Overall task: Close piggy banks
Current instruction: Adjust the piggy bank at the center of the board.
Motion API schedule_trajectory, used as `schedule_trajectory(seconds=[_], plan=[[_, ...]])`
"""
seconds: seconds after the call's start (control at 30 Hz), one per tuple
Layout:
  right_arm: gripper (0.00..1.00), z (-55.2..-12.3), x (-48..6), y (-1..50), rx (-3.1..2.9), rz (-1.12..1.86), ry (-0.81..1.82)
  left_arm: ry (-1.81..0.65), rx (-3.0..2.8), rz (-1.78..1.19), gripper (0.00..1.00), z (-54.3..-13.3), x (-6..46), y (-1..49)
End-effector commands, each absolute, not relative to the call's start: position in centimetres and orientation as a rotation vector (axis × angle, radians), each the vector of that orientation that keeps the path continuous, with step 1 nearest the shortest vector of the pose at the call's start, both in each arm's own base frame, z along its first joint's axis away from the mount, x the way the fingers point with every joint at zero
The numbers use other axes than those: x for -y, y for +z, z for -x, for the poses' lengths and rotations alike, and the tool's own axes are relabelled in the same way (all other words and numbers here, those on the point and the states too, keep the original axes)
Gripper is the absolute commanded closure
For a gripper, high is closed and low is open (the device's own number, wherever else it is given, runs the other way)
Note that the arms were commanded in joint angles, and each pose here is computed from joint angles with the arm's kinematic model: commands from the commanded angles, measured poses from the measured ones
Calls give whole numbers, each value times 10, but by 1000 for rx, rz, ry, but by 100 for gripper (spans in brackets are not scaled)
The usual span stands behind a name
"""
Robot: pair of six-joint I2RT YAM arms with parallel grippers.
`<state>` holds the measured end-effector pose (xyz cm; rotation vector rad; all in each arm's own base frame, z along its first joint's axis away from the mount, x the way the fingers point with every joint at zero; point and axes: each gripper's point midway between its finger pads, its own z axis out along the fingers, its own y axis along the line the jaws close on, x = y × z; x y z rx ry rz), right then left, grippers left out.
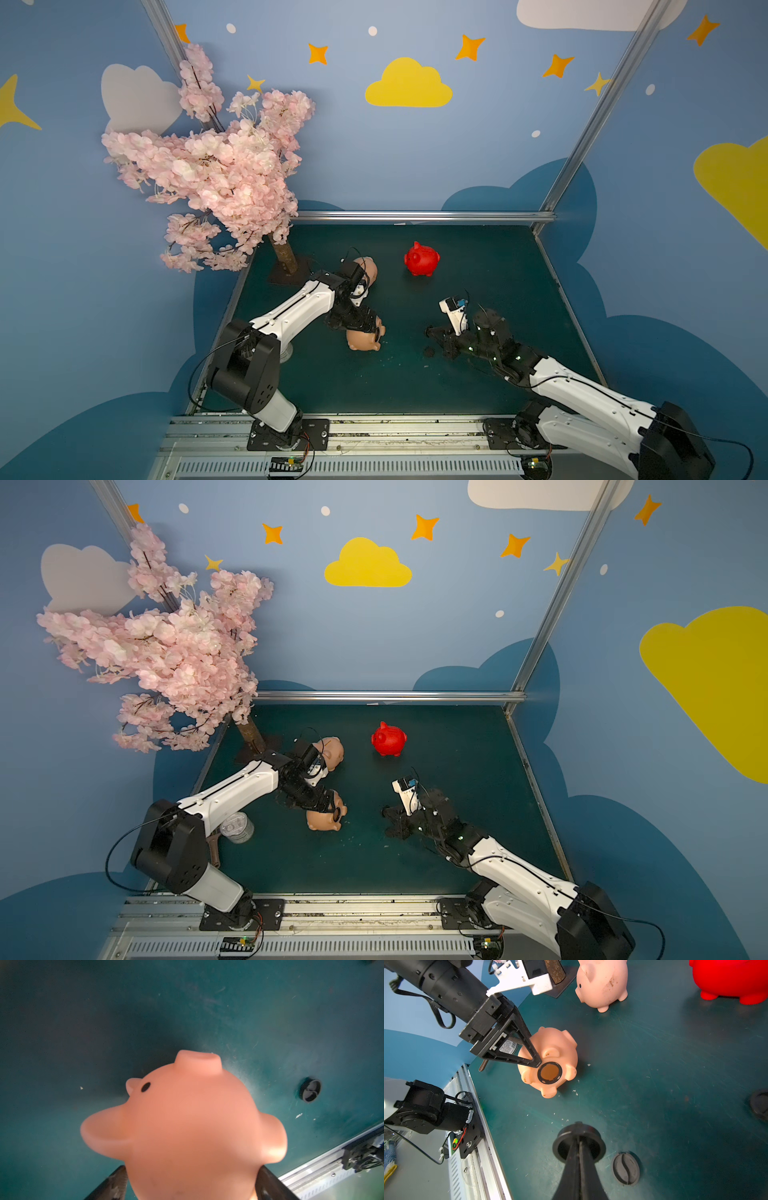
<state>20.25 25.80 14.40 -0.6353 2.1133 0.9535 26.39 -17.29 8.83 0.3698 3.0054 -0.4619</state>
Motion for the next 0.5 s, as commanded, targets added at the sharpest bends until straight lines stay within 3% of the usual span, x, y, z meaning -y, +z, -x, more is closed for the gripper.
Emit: schedule_trajectory(seconds=[0.0, 0.47], plan=[[100, -202, -265, 149, -2076, 667, 982, -586, -3004, -389, 11, -261, 185, 81], [100, -208, -287, 142, -1975, 847, 957, -704, -2962, -498, 9, -274, 205, 87]])
